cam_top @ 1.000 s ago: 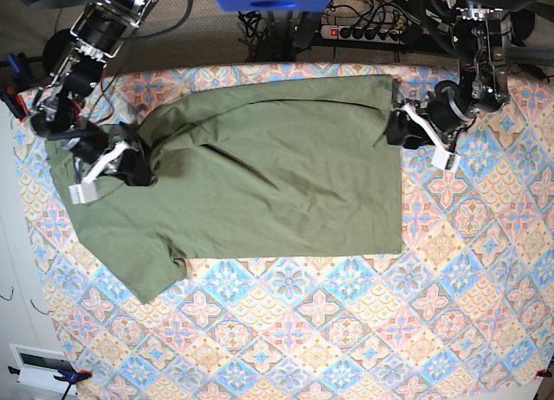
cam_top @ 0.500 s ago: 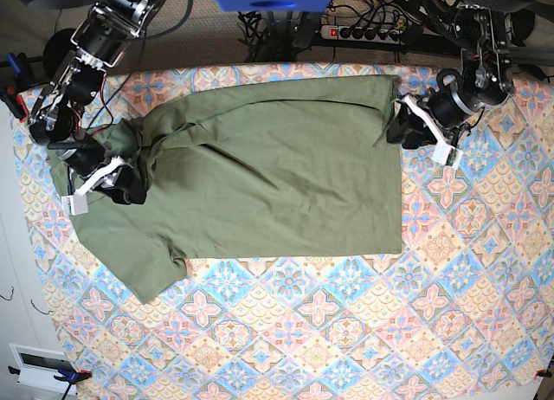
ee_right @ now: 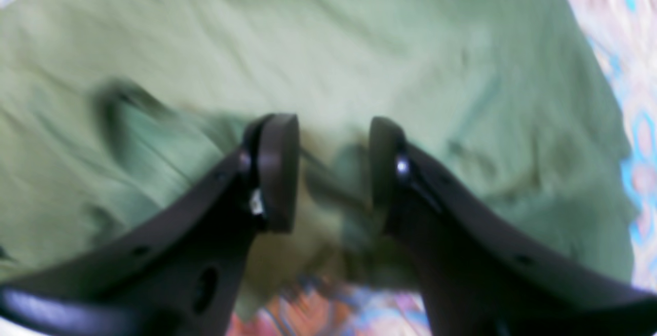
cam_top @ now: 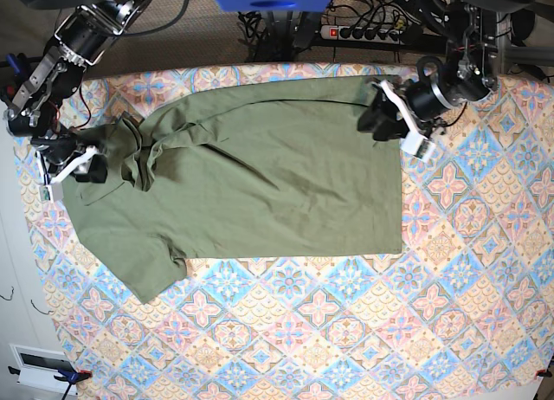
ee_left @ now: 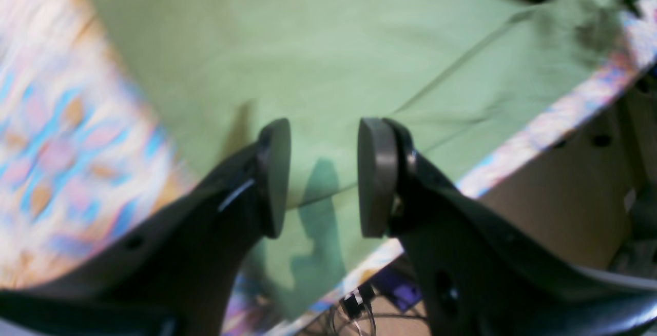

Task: Layout the t-shirt on the table in an organized manner, then fold the t-shirt properly
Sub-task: 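Release the shirt with both grippers and reposition them along the shirt edge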

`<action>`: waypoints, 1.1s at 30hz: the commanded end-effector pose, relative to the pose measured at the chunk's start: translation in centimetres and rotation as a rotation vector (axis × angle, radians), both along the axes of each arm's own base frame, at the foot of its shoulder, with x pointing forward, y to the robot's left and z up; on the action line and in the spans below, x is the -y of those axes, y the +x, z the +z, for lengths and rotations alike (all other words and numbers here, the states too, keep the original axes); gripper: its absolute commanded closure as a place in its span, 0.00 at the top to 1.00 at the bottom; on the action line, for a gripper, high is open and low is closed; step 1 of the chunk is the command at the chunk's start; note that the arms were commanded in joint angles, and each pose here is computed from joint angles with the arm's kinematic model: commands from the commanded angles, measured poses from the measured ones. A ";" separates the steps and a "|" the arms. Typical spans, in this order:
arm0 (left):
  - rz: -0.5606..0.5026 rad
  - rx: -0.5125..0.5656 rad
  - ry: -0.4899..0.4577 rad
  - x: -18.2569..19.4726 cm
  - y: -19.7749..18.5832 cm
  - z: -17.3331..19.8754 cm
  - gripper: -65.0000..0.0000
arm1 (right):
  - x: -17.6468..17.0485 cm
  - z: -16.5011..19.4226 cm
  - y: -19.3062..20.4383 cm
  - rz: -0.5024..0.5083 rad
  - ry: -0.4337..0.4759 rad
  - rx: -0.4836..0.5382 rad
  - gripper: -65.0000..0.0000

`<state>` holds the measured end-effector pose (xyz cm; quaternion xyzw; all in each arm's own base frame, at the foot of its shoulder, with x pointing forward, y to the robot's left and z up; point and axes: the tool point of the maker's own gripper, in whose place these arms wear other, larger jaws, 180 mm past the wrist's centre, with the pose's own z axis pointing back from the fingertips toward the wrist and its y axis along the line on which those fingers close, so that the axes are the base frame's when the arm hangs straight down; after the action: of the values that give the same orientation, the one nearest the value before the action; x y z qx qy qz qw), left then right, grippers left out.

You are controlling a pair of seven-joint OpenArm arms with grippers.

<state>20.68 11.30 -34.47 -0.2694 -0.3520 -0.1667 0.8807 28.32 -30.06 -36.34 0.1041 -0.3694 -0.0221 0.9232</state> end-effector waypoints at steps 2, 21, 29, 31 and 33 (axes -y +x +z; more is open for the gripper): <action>-0.042 0.015 -0.020 1.3 -0.3 0.5 0.31 | 0.9 1.5 0.9 -0.005 -0.032 0.049 0.34; -0.133 -0.153 0.346 -1.8 -2.5 -10.9 0.31 | 4.4 -2.2 1.2 -0.066 -0.124 -0.087 0.34; -0.119 -0.205 0.430 -5.5 -3.6 -13.4 0.25 | 6.2 -2.2 -0.3 -0.069 -0.173 -0.121 0.34; -0.087 -0.231 0.446 -7.2 -3.7 -14.0 0.25 | 6.8 -2.3 -0.8 -0.071 -0.185 -0.136 0.34; -0.042 -0.240 0.463 -8.9 -3.4 -14.0 0.25 | 7.1 -2.4 -1.0 -0.071 -0.187 -0.145 0.34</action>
<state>20.53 13.74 -44.43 -0.2204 -0.3122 -0.2101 0.8999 25.02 -35.91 -41.52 0.0144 -0.2555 -0.0333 0.9661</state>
